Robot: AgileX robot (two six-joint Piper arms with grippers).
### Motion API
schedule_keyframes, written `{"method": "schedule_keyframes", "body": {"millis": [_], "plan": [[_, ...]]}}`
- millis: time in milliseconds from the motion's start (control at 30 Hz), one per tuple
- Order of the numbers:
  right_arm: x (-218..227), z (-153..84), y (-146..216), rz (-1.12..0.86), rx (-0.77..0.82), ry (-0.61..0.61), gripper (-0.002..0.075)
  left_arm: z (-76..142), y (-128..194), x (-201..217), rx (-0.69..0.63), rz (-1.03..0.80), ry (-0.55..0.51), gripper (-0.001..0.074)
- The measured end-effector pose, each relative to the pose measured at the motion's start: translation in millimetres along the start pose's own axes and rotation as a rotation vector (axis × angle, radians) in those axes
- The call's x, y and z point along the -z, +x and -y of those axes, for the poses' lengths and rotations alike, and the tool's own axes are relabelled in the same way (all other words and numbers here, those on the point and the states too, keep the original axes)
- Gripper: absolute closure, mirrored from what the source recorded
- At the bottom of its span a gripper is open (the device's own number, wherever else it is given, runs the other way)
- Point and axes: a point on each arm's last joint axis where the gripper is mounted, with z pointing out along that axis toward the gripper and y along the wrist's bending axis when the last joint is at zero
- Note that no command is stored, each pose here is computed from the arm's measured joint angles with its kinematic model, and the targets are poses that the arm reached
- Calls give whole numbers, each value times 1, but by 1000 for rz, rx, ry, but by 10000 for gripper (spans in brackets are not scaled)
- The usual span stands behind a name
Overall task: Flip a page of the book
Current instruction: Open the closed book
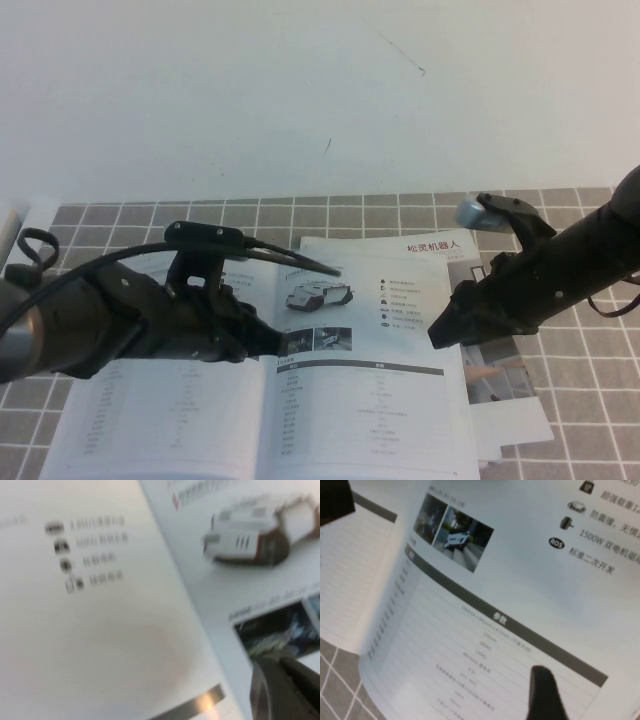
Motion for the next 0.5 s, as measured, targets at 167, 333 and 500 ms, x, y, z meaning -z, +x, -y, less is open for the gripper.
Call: {"method": "schedule_keyframes", "body": {"millis": [167, 333, 500], "plan": [[-7, 5, 3, -30, -6, 2, 330, -13, 9, -5, -18, -91, -38, 737], [-16, 11, 6, -57, -20, 0, 330, -36, 10, 1, 81, -125, -93, 737], [-23, 16, 8, -74, -34, 1, 330, -57, 21, 9, 185, -253, -96, 737]]}}
